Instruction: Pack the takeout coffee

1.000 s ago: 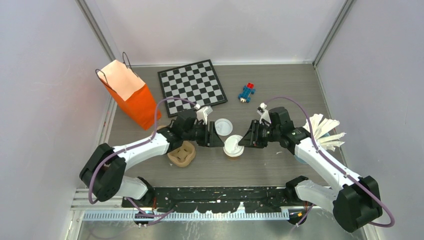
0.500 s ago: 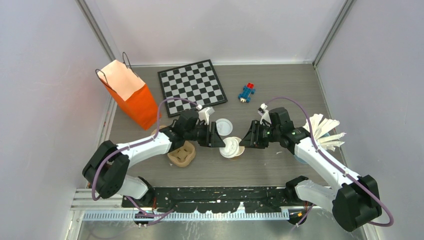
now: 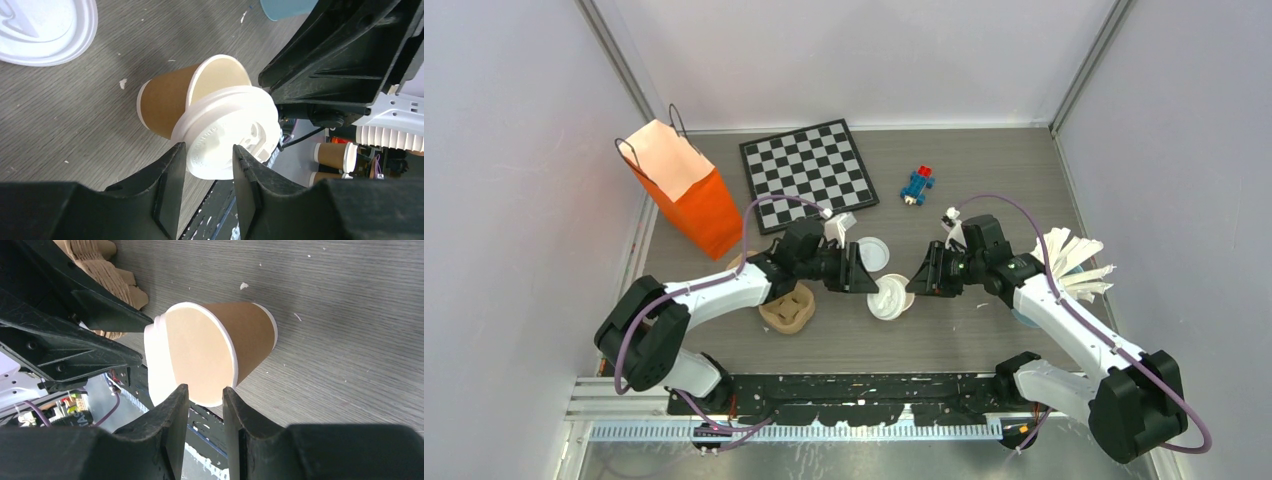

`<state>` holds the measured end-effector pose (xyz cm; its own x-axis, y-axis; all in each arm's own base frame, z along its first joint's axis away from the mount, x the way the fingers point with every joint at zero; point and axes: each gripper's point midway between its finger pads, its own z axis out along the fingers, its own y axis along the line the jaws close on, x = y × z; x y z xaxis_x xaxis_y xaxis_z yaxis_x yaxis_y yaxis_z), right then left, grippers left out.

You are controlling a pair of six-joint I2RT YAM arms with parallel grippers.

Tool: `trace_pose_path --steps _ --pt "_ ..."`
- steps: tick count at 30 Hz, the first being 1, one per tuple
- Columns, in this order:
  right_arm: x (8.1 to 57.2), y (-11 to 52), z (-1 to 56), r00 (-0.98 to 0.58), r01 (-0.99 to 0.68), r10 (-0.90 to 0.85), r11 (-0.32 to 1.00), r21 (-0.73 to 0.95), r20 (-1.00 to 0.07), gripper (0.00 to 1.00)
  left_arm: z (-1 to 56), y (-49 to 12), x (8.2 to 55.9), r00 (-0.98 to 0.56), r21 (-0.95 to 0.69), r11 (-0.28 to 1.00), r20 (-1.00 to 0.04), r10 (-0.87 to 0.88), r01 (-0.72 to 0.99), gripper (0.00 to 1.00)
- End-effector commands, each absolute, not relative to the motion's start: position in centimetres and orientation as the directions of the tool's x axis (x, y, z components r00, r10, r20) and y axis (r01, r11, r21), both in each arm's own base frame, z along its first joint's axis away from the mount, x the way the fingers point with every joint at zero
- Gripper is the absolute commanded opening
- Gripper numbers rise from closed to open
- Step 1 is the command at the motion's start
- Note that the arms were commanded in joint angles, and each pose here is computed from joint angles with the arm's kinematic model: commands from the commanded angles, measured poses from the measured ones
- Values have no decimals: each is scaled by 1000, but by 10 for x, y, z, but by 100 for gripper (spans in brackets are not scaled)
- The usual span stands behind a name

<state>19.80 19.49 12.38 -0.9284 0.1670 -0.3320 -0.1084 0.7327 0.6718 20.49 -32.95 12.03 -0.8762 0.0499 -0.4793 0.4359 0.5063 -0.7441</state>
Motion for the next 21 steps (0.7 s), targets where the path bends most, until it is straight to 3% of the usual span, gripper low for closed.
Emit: trace_pose_path --steps 1,13,21 --pt "208 195 144 -902 -145 181 728 670 -391 36 153 -347 211 -843 -761 417 -538 24 497 40" --pt "210 182 165 -863 -140 220 761 634 -455 41 157 -352 211 -843 -764 410 -537 23 498 39" --pt "205 178 169 -847 -164 207 774 611 -489 57 152 -354 213 -848 -763 421 -529 28 490 38"
